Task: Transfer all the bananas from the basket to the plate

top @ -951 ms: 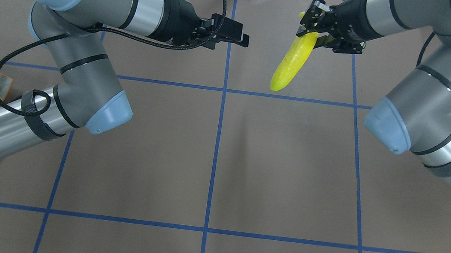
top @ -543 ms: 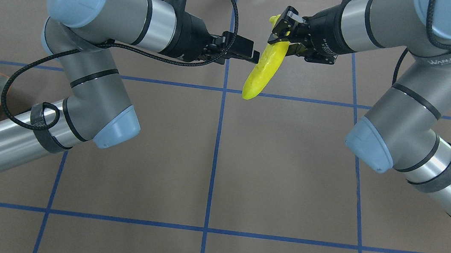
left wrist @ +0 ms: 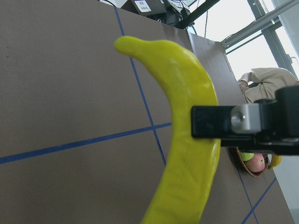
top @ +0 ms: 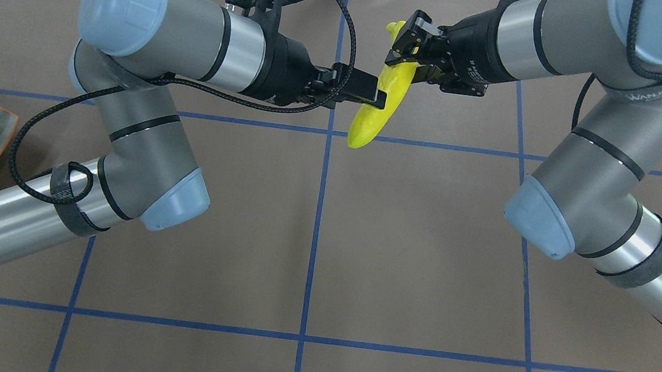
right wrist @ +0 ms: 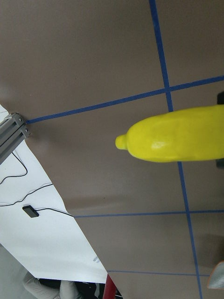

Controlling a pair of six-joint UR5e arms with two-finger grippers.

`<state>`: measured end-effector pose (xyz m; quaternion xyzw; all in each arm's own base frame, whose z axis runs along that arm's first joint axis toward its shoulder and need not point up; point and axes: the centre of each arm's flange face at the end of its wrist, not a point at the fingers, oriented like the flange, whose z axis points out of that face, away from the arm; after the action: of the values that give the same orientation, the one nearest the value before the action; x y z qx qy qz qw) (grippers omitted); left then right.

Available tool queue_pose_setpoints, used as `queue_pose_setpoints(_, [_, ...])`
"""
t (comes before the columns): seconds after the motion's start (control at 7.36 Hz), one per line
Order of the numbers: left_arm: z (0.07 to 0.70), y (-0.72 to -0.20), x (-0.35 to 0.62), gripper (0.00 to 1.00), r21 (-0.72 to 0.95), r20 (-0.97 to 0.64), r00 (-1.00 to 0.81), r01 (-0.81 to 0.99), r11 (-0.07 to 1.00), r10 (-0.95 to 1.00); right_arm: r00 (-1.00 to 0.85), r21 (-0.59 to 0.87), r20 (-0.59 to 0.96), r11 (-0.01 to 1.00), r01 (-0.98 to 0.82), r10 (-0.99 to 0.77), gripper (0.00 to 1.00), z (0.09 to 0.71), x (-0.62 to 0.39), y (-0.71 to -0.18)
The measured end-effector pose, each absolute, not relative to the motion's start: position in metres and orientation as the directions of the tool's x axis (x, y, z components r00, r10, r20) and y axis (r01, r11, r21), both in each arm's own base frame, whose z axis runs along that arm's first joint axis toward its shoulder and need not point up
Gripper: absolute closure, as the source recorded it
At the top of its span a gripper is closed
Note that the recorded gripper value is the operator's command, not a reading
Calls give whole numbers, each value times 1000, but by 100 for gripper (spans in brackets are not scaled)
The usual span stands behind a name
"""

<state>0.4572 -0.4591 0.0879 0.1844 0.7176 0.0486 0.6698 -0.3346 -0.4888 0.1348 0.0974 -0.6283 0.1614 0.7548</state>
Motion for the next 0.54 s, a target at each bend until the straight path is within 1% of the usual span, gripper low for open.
queue_pose_setpoints(0.27, [86, -455, 457, 2, 320, -941, -43, 197, 927, 335, 156, -51, 981, 933, -356, 114, 100, 133, -338, -484])
queue_pose_setpoints(0.41, [85, -454, 457, 6, 323, -939, -49, 199, 925, 339, 157, -47, 982, 936, -348, 108, 100, 133, -342, -481])
queue_pose_setpoints(0.54, [86, -454, 456, 14, 326, -938, -55, 201, 924, 343, 157, -44, 982, 939, -342, 103, 100, 133, -345, -479])
